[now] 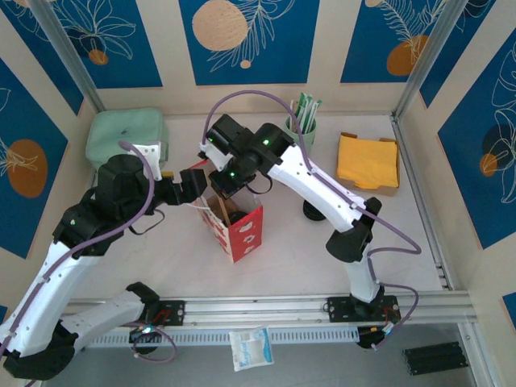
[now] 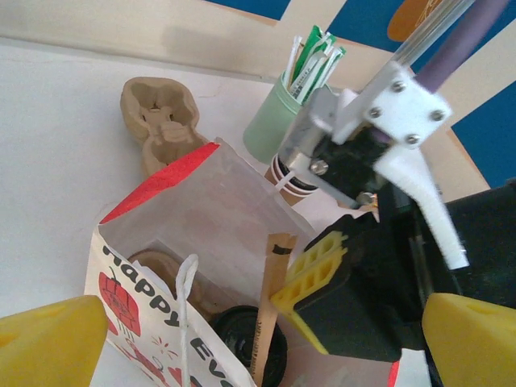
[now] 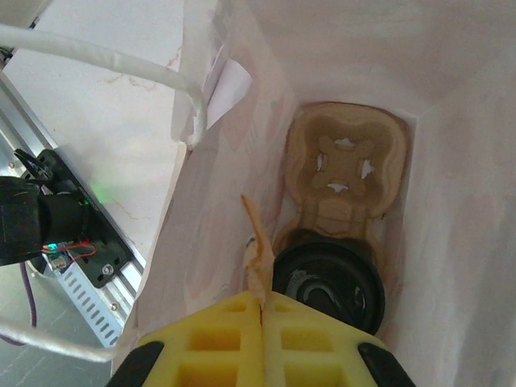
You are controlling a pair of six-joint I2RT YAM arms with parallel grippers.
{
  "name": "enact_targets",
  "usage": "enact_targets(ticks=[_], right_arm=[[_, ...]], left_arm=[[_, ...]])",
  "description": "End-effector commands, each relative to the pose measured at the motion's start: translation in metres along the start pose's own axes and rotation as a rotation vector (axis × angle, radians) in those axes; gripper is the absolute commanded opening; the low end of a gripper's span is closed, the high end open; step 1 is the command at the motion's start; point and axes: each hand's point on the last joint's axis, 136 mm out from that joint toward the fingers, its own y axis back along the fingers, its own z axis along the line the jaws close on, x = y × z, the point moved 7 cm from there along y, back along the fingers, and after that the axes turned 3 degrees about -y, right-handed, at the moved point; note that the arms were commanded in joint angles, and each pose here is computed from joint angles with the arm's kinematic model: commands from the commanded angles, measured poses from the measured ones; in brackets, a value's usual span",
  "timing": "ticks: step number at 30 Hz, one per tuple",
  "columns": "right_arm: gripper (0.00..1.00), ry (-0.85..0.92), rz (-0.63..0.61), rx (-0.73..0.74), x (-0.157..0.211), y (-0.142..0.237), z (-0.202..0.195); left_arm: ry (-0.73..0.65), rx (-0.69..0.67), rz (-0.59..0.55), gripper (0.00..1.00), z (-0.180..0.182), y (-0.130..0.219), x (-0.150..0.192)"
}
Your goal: Pack the takeout coffee
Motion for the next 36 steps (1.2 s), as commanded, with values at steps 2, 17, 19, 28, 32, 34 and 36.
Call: enact_targets(ticks=[2,17,19,28,32,34,36], right_arm=[[0.0,0.025,0.024,-0.041,-0.002,-0.01,0.008],[0.31,0.03,0.032,-0.03,-0.005,-0.02,0.007],[0.33,0.03,0.024,-0.027,-0.005,-0.016,0.006],[0.45,0.047,-0.056,0.006,-0.004,0.019,0.006],[0.48,0.049,-0.104,0.026,-0.002,0.04,0.005],[0.48,0.046,-0.13,0.039,0.0,0.052,0.003],[0.5,0.04,-0.157,0.047,0.001,0.064,0.002]], left_arm=[[0.005,0.001,-0.032,1.0,-0.001,0.0,-0.006],[0.001,0.005,-0.049,1.0,-0.003,0.001,-0.011],[0.0,0.006,-0.051,1.0,-0.004,0.002,-0.013],[-0.007,0.014,-0.058,1.0,-0.006,0.004,-0.017],[-0.009,0.02,-0.066,0.99,-0.008,0.006,-0.021],[-0.012,0.029,-0.07,0.99,-0.011,0.007,-0.024],[-0.015,0.035,-0.071,0.99,-0.012,0.007,-0.026]])
